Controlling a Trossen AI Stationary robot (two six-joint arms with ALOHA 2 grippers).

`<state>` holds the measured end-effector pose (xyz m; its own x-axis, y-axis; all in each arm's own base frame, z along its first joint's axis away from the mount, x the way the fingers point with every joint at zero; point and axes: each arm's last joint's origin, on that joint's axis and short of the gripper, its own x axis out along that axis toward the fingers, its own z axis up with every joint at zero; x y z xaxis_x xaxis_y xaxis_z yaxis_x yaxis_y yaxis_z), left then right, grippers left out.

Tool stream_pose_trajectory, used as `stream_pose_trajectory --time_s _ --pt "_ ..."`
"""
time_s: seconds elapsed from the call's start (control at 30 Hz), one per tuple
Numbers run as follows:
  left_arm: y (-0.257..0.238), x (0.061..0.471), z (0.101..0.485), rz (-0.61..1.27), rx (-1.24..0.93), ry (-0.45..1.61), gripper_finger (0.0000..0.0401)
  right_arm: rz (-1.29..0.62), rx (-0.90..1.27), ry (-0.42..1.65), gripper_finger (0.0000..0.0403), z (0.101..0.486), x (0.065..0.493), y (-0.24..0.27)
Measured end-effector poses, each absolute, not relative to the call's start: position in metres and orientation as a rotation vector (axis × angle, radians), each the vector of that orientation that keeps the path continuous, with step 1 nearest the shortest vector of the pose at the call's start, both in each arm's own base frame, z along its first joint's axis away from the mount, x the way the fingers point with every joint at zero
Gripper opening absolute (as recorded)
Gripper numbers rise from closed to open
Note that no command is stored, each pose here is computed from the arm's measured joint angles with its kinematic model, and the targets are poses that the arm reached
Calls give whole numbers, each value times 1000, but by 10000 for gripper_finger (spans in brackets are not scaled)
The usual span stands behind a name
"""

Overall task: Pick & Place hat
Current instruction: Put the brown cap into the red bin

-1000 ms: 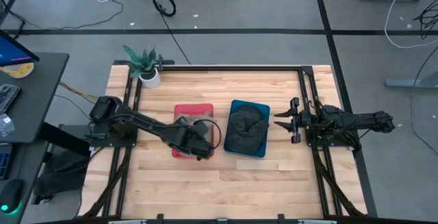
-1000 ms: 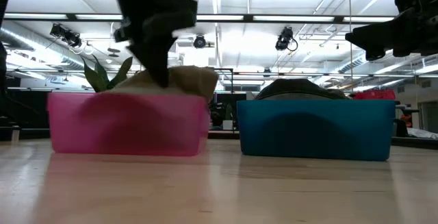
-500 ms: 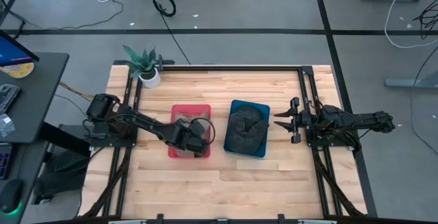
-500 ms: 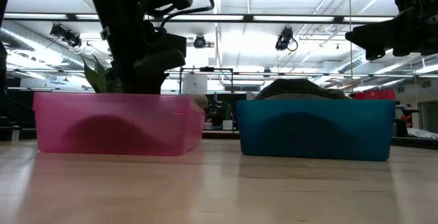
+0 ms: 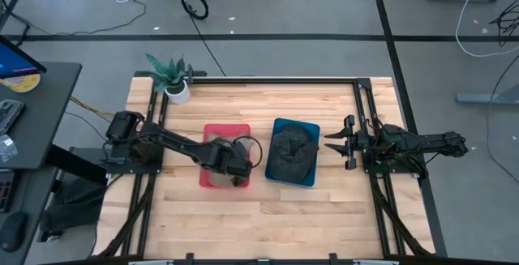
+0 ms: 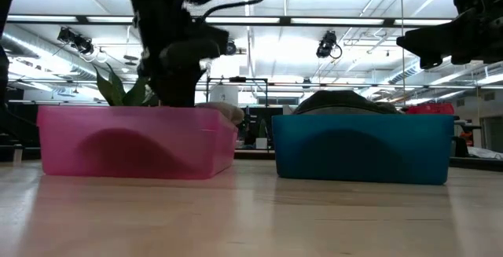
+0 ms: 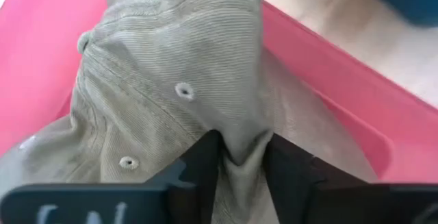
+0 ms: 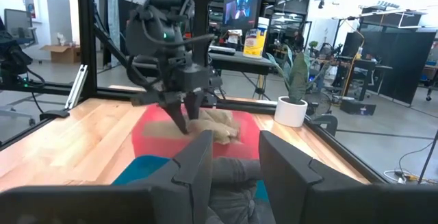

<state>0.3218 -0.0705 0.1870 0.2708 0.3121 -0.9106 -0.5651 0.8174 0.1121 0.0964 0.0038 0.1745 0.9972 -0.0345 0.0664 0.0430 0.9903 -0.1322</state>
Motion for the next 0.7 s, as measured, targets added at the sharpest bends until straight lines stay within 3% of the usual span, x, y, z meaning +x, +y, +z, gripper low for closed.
stream_pose_trajectory --time_s 0.27,0.7 --pt "-76 330 208 563 -239 1134 170 -39 -134 -64 123 175 96 4" --pt "-80 352 226 559 57 837 176 -39 -134 -64 123 175 96 4"
